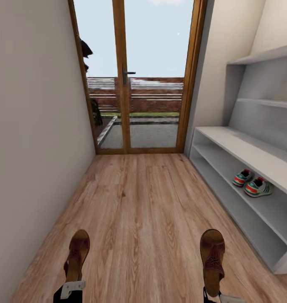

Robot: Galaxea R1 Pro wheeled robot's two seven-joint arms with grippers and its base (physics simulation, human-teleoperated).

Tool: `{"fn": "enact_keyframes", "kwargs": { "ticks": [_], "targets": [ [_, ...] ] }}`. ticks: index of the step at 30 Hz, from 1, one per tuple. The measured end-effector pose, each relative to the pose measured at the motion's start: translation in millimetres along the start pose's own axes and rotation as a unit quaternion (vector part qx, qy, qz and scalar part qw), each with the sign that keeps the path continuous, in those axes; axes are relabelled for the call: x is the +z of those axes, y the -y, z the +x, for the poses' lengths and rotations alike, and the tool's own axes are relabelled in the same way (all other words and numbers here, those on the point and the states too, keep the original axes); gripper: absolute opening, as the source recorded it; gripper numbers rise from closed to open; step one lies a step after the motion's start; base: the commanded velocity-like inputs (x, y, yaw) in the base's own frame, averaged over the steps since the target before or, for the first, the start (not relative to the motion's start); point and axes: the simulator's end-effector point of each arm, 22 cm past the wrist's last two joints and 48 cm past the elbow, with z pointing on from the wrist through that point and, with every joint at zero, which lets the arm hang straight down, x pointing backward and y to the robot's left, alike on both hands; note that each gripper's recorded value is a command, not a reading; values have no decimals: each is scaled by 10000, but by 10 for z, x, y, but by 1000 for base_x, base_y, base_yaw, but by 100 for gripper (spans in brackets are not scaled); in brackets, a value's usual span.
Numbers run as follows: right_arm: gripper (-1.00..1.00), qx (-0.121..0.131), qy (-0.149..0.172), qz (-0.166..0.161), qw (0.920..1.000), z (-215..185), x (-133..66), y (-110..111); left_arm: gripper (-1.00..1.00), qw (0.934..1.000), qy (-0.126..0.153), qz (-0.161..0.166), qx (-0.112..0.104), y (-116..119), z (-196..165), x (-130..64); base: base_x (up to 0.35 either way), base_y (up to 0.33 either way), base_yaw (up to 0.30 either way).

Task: Pick up the two gym shoes and the two sandals from the corridor floor and place them onto the hallstand (shoe rack) in the corridor, making sure they are on the rack and not on the floor. Arrange them so the two gym shoes are next to each other and the two sandals are next to each other.

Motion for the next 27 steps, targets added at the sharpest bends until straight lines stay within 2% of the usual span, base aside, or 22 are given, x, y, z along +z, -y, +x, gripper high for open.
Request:
{"fn": "enact_keyframes", "kwargs": {
  "ticks": [27],
  "targets": [
    [-100, 11, 1, 0, 10000, -1, -1, -5, -100, 10000, 6, 0, 1, 0, -5, 1, 339, 95, 0]
  ]
}}
